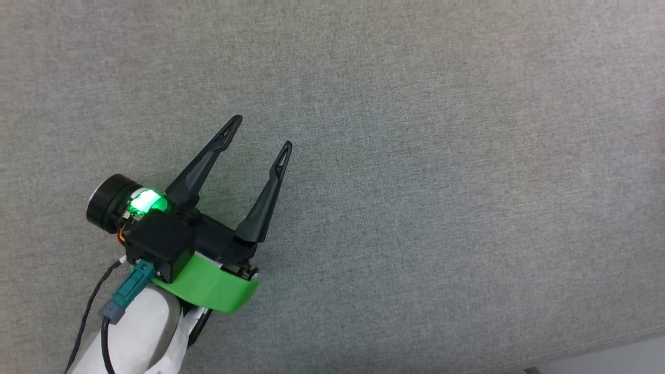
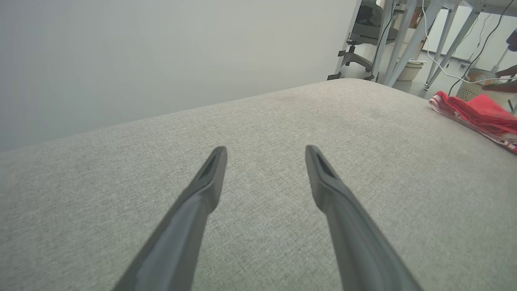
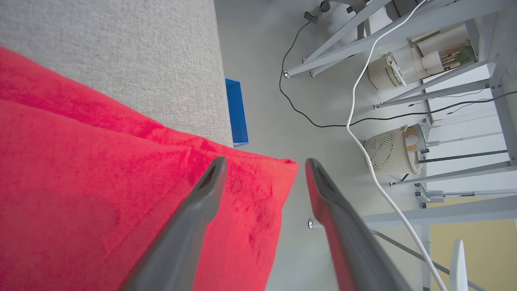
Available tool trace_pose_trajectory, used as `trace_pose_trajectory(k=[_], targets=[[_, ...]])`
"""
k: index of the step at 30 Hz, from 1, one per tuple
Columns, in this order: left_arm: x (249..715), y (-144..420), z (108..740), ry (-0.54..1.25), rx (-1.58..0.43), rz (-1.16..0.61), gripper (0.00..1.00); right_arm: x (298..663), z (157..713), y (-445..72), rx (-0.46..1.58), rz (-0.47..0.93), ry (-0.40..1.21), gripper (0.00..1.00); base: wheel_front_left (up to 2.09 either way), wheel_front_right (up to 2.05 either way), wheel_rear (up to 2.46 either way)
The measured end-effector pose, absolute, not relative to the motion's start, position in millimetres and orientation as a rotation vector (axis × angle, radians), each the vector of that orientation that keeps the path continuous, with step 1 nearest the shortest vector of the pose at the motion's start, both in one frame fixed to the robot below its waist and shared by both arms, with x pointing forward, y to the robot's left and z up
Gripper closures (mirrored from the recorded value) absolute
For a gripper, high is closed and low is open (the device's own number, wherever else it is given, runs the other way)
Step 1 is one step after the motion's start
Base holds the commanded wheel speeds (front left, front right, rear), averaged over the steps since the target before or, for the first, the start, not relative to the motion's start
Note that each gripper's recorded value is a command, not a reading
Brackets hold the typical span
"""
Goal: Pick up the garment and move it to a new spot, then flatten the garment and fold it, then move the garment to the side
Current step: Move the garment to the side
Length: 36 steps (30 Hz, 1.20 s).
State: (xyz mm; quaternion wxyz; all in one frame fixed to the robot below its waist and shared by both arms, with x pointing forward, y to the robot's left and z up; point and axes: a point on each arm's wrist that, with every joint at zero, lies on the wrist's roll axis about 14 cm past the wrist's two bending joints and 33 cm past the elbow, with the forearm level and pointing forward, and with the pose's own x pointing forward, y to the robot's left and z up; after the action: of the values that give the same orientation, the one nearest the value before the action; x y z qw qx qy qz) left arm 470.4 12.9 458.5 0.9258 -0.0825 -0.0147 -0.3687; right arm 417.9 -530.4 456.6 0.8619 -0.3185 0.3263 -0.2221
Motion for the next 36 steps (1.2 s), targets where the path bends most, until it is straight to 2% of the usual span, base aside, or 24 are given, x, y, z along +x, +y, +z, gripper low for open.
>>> trace_pose_trajectory(k=[8, 16, 26, 31, 36], targets=[[461, 19, 482, -0.065, -0.188, -0.698, 0.0, 448, 512, -500, -0.64, -0.402, 0.414, 0.0, 0.0, 0.0, 0.0], [443, 57, 505, -0.077, -0.169, -0.542, 0.0, 482, 585, -399, -0.413, -0.223, 0.0, 0.0, 0.0, 0.0, 0.0], [409, 113, 534, -0.128, -0.158, -0.34, 0.0, 438, 619, -277, -0.127, -0.009, -0.241, 0.0, 0.0, 0.0, 0.0], [393, 142, 538, -0.137, -0.146, -0.243, 0.0, 417, 612, -225, 0.011, 0.064, -0.276, 0.0, 0.0, 0.0, 0.0], [379, 159, 535, -0.128, -0.151, -0.177, 0.0, 396, 597, -200, 0.132, 0.07, -0.283, 0.0, 0.0, 0.0, 0.0]])
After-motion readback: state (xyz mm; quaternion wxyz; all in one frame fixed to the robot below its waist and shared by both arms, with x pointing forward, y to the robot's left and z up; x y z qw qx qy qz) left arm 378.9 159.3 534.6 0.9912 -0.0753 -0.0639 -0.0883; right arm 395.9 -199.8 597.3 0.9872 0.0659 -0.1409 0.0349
